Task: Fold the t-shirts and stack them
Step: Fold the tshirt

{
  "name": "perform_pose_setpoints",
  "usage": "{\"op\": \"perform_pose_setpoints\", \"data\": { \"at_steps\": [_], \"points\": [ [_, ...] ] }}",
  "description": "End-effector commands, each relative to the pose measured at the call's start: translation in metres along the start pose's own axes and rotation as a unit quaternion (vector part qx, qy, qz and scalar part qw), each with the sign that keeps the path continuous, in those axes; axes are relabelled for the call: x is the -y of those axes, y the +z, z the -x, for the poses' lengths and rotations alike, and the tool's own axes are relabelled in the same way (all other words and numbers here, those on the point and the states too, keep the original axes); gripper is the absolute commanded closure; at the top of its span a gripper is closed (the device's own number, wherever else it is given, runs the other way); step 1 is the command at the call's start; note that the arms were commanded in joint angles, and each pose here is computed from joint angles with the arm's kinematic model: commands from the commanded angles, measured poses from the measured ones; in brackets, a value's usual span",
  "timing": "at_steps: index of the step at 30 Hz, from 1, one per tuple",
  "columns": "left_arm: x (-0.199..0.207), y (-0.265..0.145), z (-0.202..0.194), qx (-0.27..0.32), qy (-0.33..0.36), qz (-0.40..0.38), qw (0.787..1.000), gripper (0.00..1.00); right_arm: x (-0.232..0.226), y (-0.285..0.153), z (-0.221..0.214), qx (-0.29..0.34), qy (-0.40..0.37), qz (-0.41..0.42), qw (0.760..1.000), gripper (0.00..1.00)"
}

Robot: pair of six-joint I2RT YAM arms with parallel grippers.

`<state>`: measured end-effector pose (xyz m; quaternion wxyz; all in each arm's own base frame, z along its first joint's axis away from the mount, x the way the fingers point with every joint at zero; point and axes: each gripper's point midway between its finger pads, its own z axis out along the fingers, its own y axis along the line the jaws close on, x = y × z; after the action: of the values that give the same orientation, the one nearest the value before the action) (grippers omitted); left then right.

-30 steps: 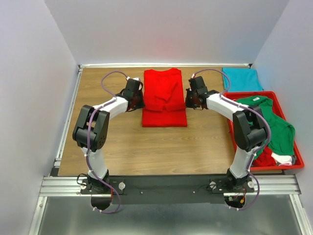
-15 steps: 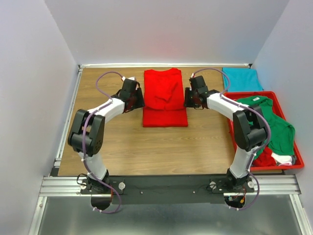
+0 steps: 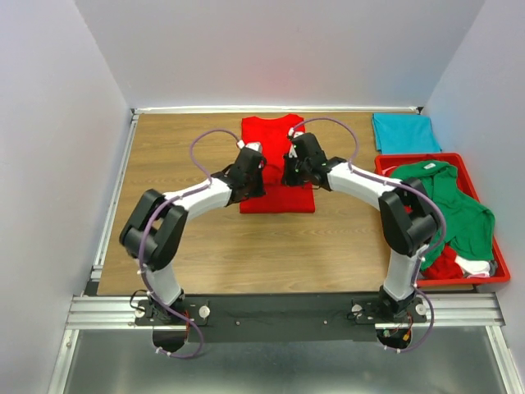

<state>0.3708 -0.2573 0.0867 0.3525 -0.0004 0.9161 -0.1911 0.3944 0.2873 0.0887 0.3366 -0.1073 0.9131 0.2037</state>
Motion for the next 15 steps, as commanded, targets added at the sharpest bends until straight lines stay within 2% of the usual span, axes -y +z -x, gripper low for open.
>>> {"op": "perform_pose_setpoints", "data": {
  "at_steps": [1, 6, 15],
  "points": [
    [-0.020, 0.025, -0.036, -0.041, 0.007, 0.035, 0.999, 0.83, -0.003, 0.023, -0.004, -0.002, 0.018, 0.019, 1.000, 0.92],
    [-0.032, 0.034, -0.069, -0.079, 0.013, 0.049, 0.996, 0.84, -0.006, 0.040, -0.009, -0.010, 0.018, 0.028, 0.999, 0.93],
    [-0.046, 0.011, -0.100, -0.108, 0.016, 0.052, 0.993, 0.86, -0.015, 0.048, -0.028, -0.030, 0.022, 0.043, 0.998, 0.93]
  ]
}}
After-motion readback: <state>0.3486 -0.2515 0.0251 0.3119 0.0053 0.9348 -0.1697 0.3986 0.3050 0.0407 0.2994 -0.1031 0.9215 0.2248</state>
